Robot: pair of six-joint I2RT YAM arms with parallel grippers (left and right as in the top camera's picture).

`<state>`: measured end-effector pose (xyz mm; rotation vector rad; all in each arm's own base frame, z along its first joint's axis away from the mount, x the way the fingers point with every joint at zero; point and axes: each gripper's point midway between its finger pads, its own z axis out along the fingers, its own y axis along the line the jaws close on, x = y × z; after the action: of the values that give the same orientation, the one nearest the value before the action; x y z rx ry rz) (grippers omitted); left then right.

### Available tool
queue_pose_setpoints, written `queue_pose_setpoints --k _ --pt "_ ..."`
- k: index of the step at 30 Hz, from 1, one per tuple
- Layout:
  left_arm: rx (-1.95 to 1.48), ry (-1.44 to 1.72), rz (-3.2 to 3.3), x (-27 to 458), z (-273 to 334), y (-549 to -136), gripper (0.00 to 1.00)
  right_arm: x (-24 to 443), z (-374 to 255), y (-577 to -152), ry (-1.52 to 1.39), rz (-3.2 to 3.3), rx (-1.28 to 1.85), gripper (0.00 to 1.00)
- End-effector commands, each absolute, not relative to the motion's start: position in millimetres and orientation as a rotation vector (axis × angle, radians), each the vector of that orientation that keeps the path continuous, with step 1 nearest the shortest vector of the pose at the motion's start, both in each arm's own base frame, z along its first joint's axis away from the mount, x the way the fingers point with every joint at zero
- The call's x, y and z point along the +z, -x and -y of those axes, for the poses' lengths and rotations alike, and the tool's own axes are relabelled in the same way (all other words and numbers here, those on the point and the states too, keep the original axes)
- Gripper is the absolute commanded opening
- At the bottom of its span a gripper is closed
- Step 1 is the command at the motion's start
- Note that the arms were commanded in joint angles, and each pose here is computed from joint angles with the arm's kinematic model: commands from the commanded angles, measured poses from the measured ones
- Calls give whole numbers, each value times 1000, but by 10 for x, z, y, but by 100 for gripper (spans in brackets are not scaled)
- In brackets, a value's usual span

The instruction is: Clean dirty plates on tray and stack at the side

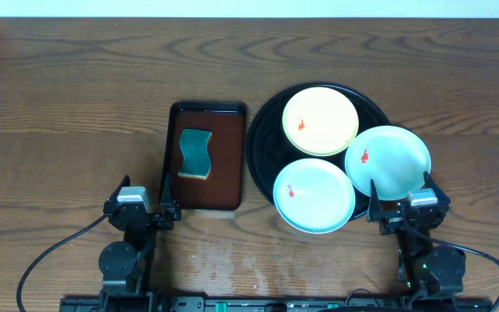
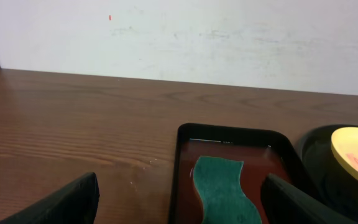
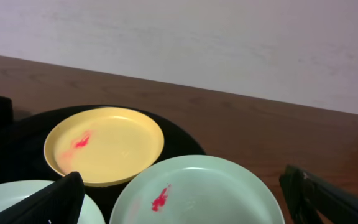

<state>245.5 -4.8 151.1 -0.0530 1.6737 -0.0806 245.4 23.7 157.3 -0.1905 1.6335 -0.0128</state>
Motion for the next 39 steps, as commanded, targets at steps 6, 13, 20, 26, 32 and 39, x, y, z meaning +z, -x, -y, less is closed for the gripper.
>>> queue_pose_setpoints --k 6,13,20,26,32,39 --pt "-82 21 -1727 1366 82 -2442 84 1583 -378 -2437 142 -1639 151 99" --pt "-83 22 -1727 1366 82 -2442 83 2224 -380 -2334 74 -1560 227 99" --pt "-83 21 -1702 1428 83 -2451 84 2978 -452 -2367 116 -1692 247 99" --pt "-104 40 -1658 1602 84 -2445 84 3242 -556 -2575 186 -1957 268 99" --pt "-167 112 -1671 2189 82 -2306 84 3231 -576 -2837 230 -2223 253 99" --pt "-244 64 -1964 2874 252 -2334 84 3016 -675 -3081 226 -2342 327 99"
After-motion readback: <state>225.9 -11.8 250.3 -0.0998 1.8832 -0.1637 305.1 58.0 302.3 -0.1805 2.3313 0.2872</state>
